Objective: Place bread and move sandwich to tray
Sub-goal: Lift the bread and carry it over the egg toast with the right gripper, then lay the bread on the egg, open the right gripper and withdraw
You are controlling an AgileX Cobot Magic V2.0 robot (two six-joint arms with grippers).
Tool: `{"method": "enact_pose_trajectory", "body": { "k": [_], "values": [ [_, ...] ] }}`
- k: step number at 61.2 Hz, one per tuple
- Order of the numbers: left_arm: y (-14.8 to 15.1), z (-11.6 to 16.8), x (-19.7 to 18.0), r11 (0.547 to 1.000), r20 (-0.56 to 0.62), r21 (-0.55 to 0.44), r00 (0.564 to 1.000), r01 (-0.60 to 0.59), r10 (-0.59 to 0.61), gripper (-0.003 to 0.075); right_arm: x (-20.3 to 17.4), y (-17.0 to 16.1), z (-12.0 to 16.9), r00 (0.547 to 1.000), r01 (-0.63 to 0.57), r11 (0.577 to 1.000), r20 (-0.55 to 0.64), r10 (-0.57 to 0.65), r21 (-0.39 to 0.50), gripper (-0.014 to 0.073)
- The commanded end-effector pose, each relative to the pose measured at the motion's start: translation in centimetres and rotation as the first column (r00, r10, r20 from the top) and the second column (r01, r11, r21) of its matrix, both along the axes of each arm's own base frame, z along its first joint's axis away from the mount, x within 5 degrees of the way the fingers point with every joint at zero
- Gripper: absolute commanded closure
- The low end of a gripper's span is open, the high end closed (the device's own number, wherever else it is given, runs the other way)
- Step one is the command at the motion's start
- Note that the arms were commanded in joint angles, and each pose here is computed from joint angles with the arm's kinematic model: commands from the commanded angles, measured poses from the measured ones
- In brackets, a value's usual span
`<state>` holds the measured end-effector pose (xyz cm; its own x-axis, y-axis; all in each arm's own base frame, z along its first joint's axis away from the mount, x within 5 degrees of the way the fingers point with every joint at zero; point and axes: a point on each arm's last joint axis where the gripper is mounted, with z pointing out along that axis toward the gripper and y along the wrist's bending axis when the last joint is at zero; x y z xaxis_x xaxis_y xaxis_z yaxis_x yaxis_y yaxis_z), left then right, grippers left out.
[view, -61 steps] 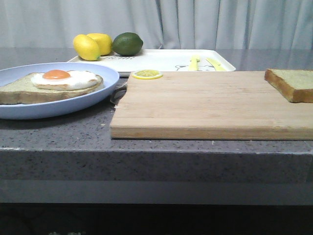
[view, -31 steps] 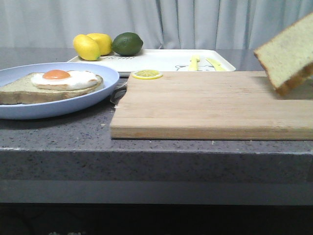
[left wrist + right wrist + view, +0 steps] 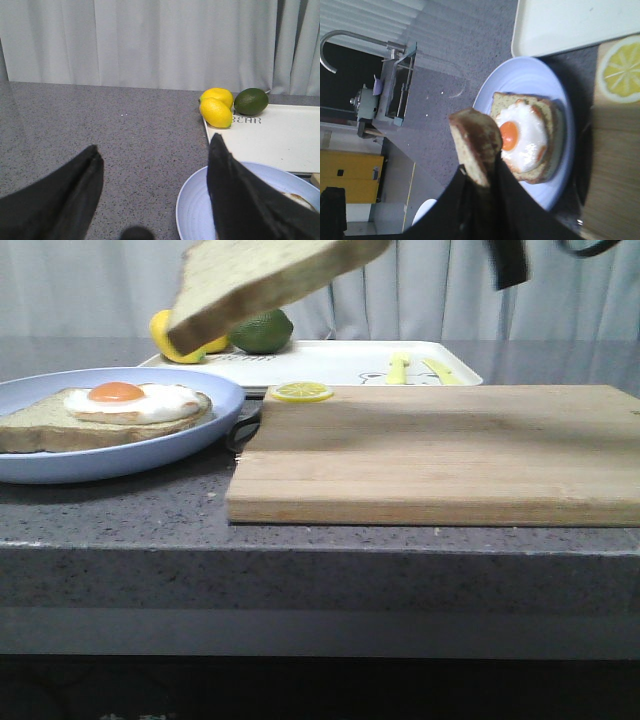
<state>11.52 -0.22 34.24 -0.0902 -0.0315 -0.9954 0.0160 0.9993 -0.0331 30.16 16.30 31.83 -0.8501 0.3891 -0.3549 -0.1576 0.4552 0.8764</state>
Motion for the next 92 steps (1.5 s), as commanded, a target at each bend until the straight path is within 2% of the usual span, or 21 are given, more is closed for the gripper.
{"method": "enact_pose_trajectory", "body": {
  "k": [1,16,26,29,36,44,61,71,82,92],
  "values": [
    [0.0,1.6,0.0,1.000,0.100,-0.005,0.995,0.000,0.001,0.0283,0.0,3.1,1.7,0.999,-0.003,0.995,0.042,-0.001,0.096,0.0660],
    [0.0,1.6,0.0,1.000,0.100,-0.005,0.995,0.000,0.001,0.0283,3.0,9.8,-0.1,0.997,-0.066,0.980,-0.024,0.072,0.186,0.0660],
    [0.0,1.6,0.0,1.000,0.100,-0.005,0.995,0.000,0.001,0.0283,5.0,10.6,-2.1,0.998,-0.024,0.987,-0.051,0.033,0.160,0.0652],
    [0.0,1.6,0.0,1.000,0.100,-0.005,0.995,0.000,0.001,0.0283,5.1,10.6,-2.6,0.998,-0.016,0.989,-0.058,0.025,0.149,0.0624],
    [0.0,1.6,0.0,1.000,0.100,-0.005,0.995,0.000,0.001,0.0283,5.3,10.8,-3.4,0.997,-0.025,0.990,-0.070,0.035,0.135,0.0497],
    [0.0,1.6,0.0,1.000,0.100,-0.005,0.995,0.000,0.001,0.0283,5.2,10.6,-4.0,0.997,-0.025,0.994,-0.073,0.033,0.109,0.0375],
    [0.0,1.6,0.0,1.000,0.100,-0.005,0.995,0.000,0.001,0.0283,4.9,10.3,-4.1,0.997,-0.057,0.996,-0.051,0.060,0.066,0.0313],
    [0.0,1.6,0.0,1.000,0.100,-0.005,0.995,0.000,0.001,0.0283,4.8,8.8,-3.9,0.998,-0.040,0.998,-0.038,0.042,0.039,0.0301],
    [0.0,1.6,0.0,1.000,0.100,-0.005,0.995,0.000,0.001,0.0283,4.0,6.0,-2.4,1.000,-0.022,0.999,-0.011,0.022,0.033,0.0297],
    [0.0,1.6,0.0,1.000,0.100,-0.005,0.995,0.000,0.001,0.0283,2.2,3.3,1.2,0.989,-0.085,0.996,0.119,0.088,-0.032,0.0305]
  ]
}}
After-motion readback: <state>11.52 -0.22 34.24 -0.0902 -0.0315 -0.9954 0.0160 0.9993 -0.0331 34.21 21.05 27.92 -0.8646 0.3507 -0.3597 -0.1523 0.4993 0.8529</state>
